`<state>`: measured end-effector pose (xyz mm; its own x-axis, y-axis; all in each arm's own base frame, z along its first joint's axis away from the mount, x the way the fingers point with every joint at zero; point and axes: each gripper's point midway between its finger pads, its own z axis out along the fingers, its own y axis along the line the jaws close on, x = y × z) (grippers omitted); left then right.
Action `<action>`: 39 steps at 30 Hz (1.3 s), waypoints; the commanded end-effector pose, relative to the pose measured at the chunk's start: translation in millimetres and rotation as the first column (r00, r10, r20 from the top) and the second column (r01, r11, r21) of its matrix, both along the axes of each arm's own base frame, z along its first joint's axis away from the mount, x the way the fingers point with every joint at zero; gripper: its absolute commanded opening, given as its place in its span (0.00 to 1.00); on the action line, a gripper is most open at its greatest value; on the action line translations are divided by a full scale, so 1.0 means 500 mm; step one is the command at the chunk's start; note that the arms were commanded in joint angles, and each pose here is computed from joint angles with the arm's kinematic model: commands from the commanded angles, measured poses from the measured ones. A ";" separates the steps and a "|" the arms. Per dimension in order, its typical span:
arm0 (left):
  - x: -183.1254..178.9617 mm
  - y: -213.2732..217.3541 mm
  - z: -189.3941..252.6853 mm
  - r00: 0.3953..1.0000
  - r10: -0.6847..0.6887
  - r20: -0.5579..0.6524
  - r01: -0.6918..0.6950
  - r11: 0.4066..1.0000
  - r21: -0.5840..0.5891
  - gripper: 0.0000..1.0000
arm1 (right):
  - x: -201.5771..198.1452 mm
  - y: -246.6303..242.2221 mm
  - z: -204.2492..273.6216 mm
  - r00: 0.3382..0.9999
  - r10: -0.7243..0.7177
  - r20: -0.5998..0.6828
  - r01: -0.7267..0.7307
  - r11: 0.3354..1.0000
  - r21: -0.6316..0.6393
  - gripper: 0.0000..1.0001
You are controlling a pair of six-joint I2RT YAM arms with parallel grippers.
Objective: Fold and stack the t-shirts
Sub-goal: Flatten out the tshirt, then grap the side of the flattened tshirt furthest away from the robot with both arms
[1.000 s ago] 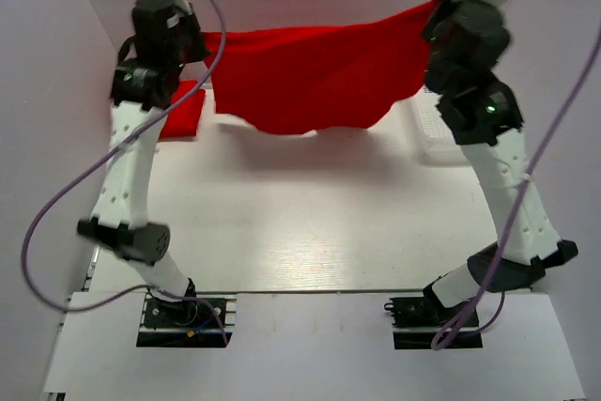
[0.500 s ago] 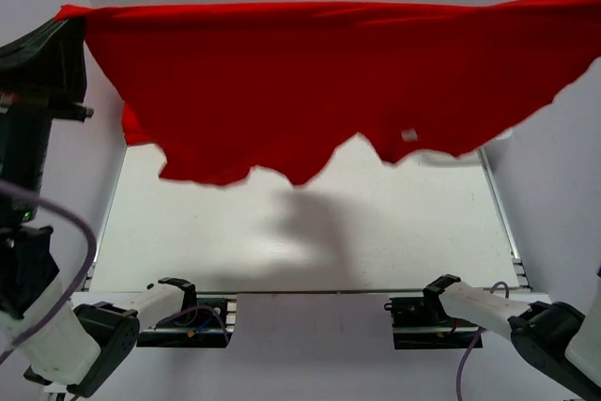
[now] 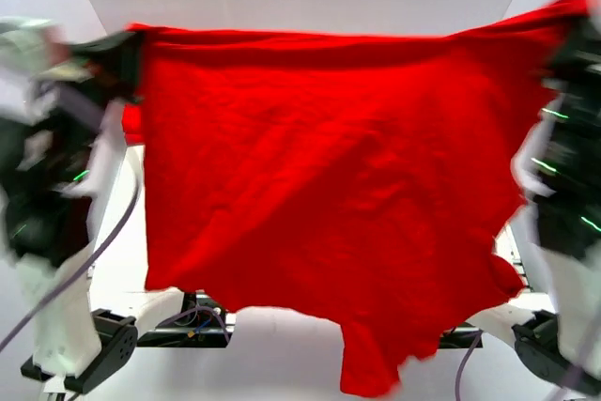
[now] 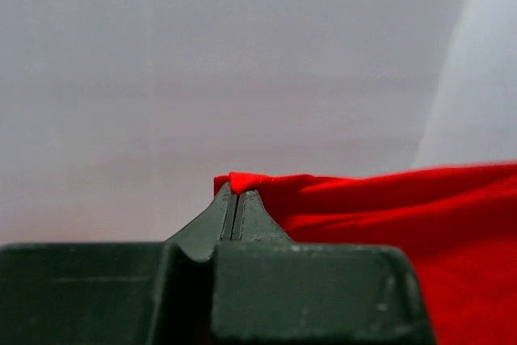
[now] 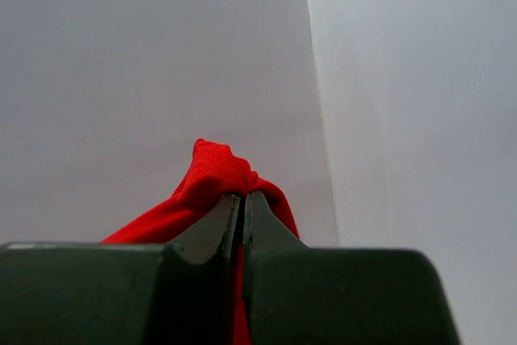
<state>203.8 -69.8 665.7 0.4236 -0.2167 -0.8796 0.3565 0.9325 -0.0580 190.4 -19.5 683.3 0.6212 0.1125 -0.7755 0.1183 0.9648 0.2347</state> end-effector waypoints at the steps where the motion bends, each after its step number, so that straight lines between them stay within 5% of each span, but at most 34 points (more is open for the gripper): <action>1: 0.196 0.015 -0.211 0.938 0.153 -0.310 -0.161 0.987 -0.002 0.00 | 0.146 0.015 -0.138 0.957 -0.225 -0.185 0.227 0.974 -0.014 0.00; 6: 0.348 0.036 -0.499 0.759 0.283 -0.586 -0.320 0.947 0.043 0.00 | 0.346 0.107 -0.387 0.877 -0.241 -0.416 0.212 0.970 -0.116 0.00; 10: 0.442 0.051 -0.772 0.514 0.368 -0.775 -0.371 0.910 0.186 0.00 | 0.514 0.190 -0.604 0.768 -0.195 -0.610 0.109 0.978 -0.176 0.00; 14: 0.533 0.076 -0.941 0.357 0.418 -0.836 -0.379 0.882 0.280 0.00 | 0.626 0.247 -0.723 0.700 -0.158 -0.696 -0.013 0.972 -0.235 0.00; 17: 0.623 0.079 -0.991 0.357 0.406 -0.841 -0.352 0.893 0.281 0.00 | 0.722 0.276 -0.872 0.579 -0.203 -0.790 -0.060 0.956 -0.289 0.00; 26: 0.776 0.101 -1.077 0.339 0.386 -0.858 -0.269 0.914 0.305 0.00 | 0.825 0.311 -0.943 0.527 -0.158 -0.835 -0.147 0.951 -0.273 0.00; 39: 0.784 0.107 -1.084 0.377 0.365 -0.851 -0.214 0.928 0.303 0.00 | 0.768 0.284 -0.978 0.439 -0.143 -0.887 -0.157 0.960 -0.233 0.00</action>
<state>597.8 -15.7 91.8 -0.6322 -0.1248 -0.7647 -0.1501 0.9880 -0.0371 590.9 132.1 172.7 -0.4312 -0.2066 -0.8783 0.0812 0.9606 -0.2659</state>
